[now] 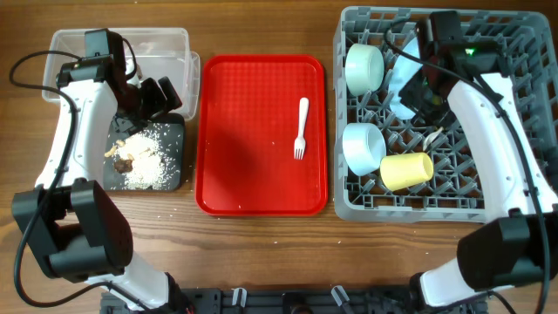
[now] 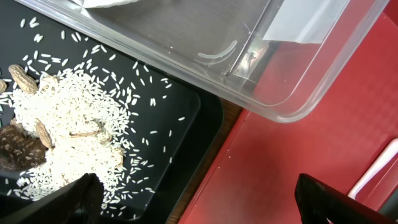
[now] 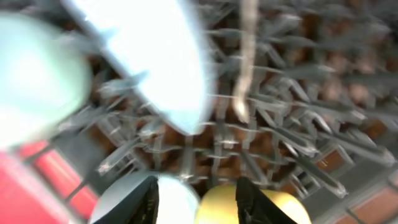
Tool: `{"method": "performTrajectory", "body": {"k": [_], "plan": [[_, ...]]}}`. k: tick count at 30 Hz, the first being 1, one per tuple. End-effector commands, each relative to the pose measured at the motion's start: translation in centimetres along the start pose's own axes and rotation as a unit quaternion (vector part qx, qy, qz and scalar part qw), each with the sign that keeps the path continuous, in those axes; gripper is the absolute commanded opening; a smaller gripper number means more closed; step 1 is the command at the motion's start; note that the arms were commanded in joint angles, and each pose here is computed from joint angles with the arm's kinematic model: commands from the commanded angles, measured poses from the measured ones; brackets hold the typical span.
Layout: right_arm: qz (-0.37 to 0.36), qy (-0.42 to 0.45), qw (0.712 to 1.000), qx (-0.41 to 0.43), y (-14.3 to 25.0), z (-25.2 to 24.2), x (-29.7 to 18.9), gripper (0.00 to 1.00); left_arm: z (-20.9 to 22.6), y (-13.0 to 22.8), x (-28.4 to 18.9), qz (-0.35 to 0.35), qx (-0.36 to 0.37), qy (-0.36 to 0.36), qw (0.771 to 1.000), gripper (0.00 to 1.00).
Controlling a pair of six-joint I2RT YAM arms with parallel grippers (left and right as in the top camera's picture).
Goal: Sort waste into correct bins and load items into the dishwasher rack
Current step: 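Release the spoon and reach the right gripper to the white fork, then grasp the white fork on the red tray with the right gripper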
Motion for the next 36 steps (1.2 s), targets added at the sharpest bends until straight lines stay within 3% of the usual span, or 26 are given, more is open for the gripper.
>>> {"method": "performTrajectory", "body": {"k": [1, 10, 20, 27, 36], "plan": [[0.022, -0.162, 0.970, -0.178, 1.0, 1.9, -4.4, 0.47, -0.3, -0.3, -1.0, -0.014, -0.004, 0.009, 1.000, 1.00], [0.034, -0.250, 0.916, -0.311, 8.2, 8.6, -5.8, 0.48, -0.3, -0.3, -1.0, -0.014, -0.004, 0.009, 1.000, 1.00], [0.100, -0.175, 0.932, -0.302, 15.3, 13.8, 1.3, 0.45, -0.3, -0.3, -1.0, -0.014, -0.003, 0.009, 1.000, 1.00], [0.143, -0.097, 0.943, -0.284, 17.3, 14.4, 7.8, 0.48, -0.3, -0.3, -1.0, -0.014, -0.004, 0.009, 1.000, 1.00], [0.158, -0.050, 0.946, -0.277, 18.3, 14.4, 12.1, 0.52, -0.3, -0.3, -1.0, -0.014, -0.003, 0.009, 1.000, 1.00]]}}
Point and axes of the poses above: each gripper's point midway between its finger pads, its own x axis out along the fingers, its own z axis along the line the jaws close on, y = z × x, the point moved 8 cm from there along -x, back along the fingers, and after that the axes turned 10 degrees about x, right-handed, at the moved point
